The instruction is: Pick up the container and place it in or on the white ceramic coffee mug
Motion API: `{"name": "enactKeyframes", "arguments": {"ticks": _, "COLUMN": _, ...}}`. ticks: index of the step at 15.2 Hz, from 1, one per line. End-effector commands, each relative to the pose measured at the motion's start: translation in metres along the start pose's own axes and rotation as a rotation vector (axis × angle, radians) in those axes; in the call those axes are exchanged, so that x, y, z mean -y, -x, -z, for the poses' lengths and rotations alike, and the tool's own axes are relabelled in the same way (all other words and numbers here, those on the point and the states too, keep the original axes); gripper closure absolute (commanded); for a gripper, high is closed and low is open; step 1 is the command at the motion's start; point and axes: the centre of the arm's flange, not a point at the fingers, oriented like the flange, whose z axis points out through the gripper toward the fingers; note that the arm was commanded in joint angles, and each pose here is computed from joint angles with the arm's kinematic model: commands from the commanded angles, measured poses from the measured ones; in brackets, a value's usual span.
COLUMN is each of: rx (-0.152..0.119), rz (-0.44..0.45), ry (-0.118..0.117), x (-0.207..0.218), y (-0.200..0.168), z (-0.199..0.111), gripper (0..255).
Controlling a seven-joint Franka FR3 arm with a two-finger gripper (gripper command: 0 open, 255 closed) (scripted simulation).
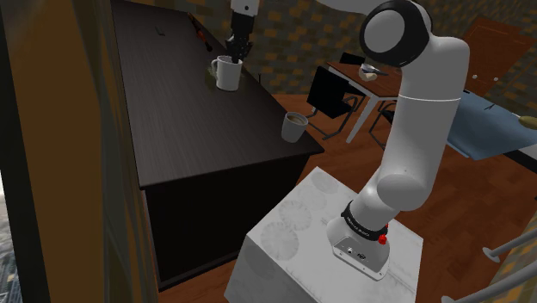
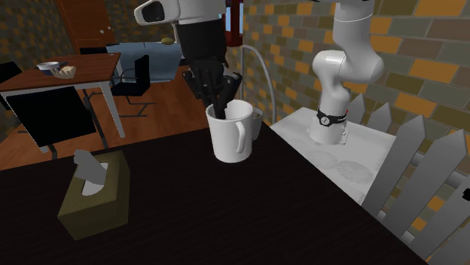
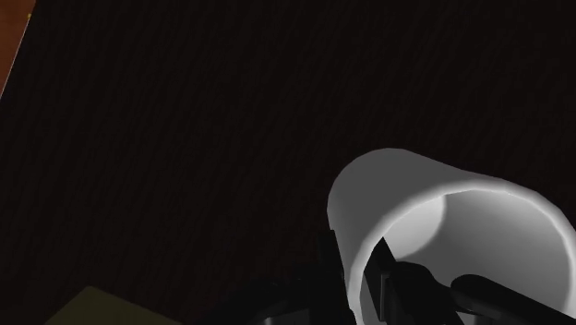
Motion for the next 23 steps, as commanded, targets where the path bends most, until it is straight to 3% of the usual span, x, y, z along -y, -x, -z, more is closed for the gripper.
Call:
{"name": "enactKeyframes", "arguments": {"ticks": 1, "rx": 0.0, "rz": 0.0, "ry": 0.0, "x": 0.0, "y": 0.001, "z": 0.011, "gripper": 255}}
{"name": "enactKeyframes", "arguments": {"ticks": 5, "rx": 0.0, "rz": 0.0, "ry": 0.0, "x": 0.002, "y": 0.002, "z": 0.029, "gripper": 255}}
{"name": "enactKeyframes", "arguments": {"ticks": 23, "rx": 0.0, "rz": 0.0, "ry": 0.0, "x": -0.108, "y": 0.212, "z": 0.048, "gripper": 255}}
